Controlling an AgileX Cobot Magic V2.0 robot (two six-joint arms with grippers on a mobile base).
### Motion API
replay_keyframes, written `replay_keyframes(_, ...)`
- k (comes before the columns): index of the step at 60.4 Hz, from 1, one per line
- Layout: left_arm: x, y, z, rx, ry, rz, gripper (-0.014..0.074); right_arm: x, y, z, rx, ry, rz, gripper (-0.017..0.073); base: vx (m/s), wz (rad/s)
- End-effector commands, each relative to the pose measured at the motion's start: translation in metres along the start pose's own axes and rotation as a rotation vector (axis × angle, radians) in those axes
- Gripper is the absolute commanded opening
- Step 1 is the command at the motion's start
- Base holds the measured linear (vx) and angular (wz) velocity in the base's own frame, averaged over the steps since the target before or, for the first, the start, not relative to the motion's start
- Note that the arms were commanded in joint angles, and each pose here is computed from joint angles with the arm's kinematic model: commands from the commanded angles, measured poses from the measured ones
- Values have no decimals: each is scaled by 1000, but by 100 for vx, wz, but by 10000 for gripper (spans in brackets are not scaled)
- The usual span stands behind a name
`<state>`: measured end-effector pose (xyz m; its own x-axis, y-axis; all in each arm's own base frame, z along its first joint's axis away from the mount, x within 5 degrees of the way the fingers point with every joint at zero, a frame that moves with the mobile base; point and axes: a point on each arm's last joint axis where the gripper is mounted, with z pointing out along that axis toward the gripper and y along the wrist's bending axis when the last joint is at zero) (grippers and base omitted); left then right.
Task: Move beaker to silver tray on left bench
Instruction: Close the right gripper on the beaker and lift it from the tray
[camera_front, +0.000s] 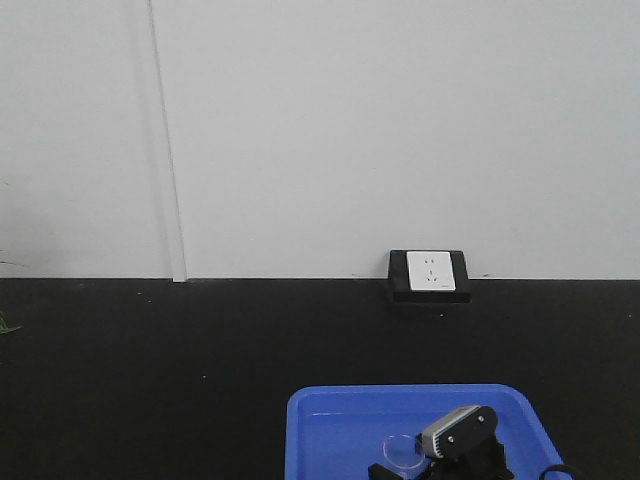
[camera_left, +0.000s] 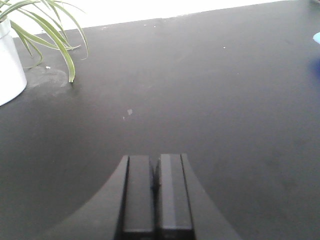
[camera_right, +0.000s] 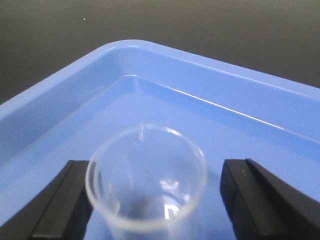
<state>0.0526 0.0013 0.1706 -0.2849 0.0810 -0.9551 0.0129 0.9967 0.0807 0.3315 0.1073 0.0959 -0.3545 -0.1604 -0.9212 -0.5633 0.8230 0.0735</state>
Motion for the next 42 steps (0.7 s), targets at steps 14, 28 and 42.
replay_keyframes(14,-1,-1,2,5,-64,-3,1,-20,-2,12,-32,-89,-48,468,0,0)
replay_keyframes(28,-1,-1,2,5,-64,-3,1,-51,12,-4,-141,-127,-98,152,0,0)
replay_keyframes(42,-1,-1,2,5,-64,-3,1,-102,30,-39,-246,-215,-49,-16,0,0)
